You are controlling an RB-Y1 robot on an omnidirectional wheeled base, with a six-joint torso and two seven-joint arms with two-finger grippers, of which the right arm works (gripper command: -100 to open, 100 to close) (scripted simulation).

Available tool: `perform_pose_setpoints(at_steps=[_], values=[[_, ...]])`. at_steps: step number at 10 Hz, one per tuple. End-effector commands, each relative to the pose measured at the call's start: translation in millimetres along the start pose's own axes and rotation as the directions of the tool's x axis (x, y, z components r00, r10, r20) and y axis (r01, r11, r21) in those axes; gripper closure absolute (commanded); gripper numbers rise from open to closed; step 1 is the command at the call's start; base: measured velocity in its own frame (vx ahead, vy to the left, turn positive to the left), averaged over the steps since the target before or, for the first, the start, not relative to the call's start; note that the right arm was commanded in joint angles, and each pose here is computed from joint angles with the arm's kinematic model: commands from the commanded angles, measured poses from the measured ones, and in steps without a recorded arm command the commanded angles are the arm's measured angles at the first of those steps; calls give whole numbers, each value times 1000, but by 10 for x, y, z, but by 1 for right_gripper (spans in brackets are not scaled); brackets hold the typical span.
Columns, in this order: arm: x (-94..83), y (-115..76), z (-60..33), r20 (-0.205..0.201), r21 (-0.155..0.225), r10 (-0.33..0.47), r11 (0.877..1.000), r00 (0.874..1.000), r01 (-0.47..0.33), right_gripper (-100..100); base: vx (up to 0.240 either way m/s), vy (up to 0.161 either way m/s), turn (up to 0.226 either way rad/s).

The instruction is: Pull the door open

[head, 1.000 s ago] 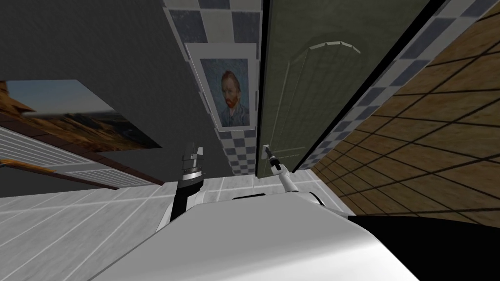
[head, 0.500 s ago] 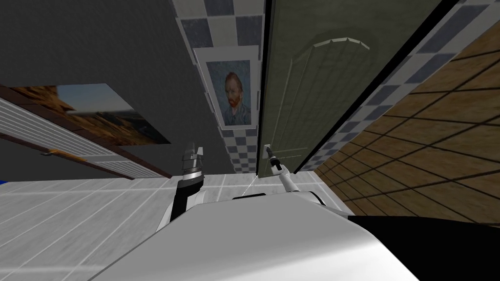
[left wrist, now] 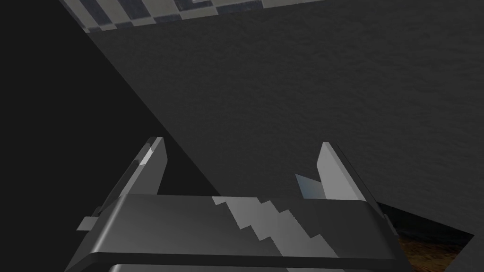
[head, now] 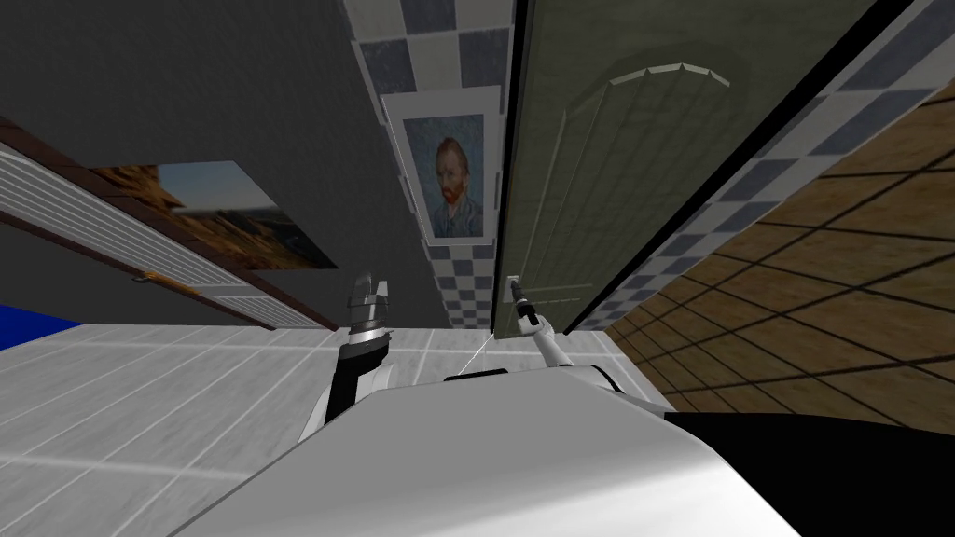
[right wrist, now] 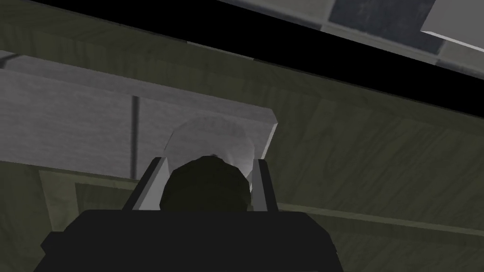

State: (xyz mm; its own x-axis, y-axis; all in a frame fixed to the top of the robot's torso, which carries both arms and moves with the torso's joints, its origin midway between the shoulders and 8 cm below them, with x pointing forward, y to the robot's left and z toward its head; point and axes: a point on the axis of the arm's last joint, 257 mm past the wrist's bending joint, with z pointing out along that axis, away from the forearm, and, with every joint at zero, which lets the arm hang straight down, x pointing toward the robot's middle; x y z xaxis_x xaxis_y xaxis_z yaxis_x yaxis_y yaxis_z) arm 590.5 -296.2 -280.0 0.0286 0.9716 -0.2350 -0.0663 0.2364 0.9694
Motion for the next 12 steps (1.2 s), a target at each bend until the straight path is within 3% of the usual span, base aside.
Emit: perform_pose_setpoints(at_steps=[1,4,6,7,8,9,10,11,12], values=[[65,75,51,-5,-19,85,996,996,-85,100,-71,-42,103],[24,66,56,5,-18,159,987,987,-159,100,-50,-26,93],[-55,45,63,24,-19,268,963,963,-267,100,-64,-37,116],[-61,45,63,26,-20,289,957,957,-288,100,-59,-46,105],[-103,33,65,37,-22,344,939,938,-343,100,-57,-35,107],[-103,33,65,36,-22,352,936,935,-351,100,-47,-27,70],[-145,19,67,47,-25,409,912,911,-409,100,-58,-25,128],[-145,19,67,47,-26,413,911,910,-412,100,-48,-11,97],[-188,5,69,57,-30,472,882,880,-471,100,-44,-9,119]])
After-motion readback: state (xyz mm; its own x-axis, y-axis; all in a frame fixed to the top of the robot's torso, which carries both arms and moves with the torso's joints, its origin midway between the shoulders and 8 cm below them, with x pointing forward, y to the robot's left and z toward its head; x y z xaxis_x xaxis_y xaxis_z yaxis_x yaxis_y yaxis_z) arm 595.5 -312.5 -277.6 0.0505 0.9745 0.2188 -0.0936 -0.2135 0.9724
